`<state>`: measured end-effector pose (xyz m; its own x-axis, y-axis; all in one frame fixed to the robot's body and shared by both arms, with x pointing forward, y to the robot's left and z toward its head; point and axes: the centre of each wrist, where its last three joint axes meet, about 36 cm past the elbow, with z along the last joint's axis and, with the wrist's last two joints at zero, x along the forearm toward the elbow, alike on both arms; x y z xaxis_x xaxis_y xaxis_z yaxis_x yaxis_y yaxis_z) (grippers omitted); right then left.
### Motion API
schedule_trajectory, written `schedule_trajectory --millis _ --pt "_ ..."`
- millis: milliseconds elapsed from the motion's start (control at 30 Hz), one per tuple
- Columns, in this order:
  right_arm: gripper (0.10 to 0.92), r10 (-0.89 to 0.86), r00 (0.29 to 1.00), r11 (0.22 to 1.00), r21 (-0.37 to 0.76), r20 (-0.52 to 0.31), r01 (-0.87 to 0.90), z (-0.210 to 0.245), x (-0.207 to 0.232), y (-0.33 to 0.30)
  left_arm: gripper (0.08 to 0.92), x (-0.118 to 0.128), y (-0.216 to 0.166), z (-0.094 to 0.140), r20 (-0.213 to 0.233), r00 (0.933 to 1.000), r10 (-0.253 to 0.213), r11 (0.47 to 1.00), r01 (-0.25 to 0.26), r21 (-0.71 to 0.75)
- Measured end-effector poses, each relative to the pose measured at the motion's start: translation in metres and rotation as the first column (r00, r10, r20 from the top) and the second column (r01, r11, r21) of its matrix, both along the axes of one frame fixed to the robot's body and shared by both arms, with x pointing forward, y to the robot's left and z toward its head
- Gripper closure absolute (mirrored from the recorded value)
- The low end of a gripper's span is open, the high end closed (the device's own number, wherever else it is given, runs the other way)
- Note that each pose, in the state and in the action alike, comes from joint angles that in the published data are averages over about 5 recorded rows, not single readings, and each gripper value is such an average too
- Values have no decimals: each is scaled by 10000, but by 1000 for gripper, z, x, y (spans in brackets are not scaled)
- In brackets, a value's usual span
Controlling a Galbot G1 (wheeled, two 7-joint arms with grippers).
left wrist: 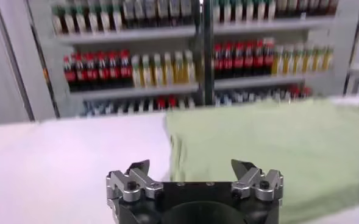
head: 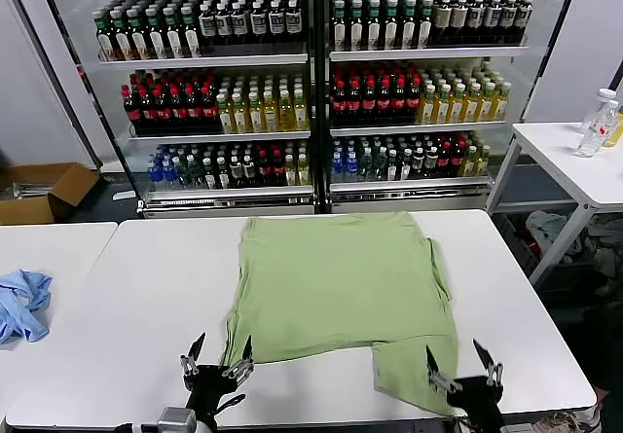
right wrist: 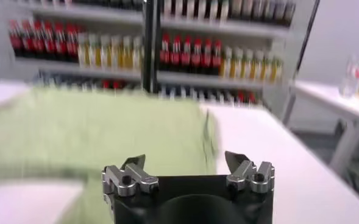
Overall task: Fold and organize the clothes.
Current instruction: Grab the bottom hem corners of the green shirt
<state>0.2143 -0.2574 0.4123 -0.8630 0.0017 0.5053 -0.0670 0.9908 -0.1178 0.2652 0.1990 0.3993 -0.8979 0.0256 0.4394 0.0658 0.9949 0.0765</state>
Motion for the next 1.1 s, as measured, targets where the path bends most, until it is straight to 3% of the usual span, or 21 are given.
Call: schedule_trajectory --millis 100,267,633,833,967,1100 --pt "281 11 9998 10000 57 -216 -10 -2 -1 1 222 4 1 -5 -313 9995 -11 10000 14 73" --pt "428 86 9986 9998 190 -531 -76 -6 -3 4 363 9 2 -13 -892 9960 -108 9999 116 78" --pt "749 369 9968 9986 406 -714 -341 -10 -3 3 683 18 10 -18 -1445 9892 -235 9993 190 -323" --pt "900 542 9977 9959 753 -406 -510 -6 3 0 852 20 17 -14 -1471 9886 -309 9977 217 -636" --pt "916 609 9980 9927 1032 140 -620 4 10 -2 911 20 21 -7 -1262 9910 -455 9950 338 -937" --pt "916 608 9940 9894 1259 908 -721 20 24 -7 915 24 24 6 -691 9958 -598 9905 506 -1278"
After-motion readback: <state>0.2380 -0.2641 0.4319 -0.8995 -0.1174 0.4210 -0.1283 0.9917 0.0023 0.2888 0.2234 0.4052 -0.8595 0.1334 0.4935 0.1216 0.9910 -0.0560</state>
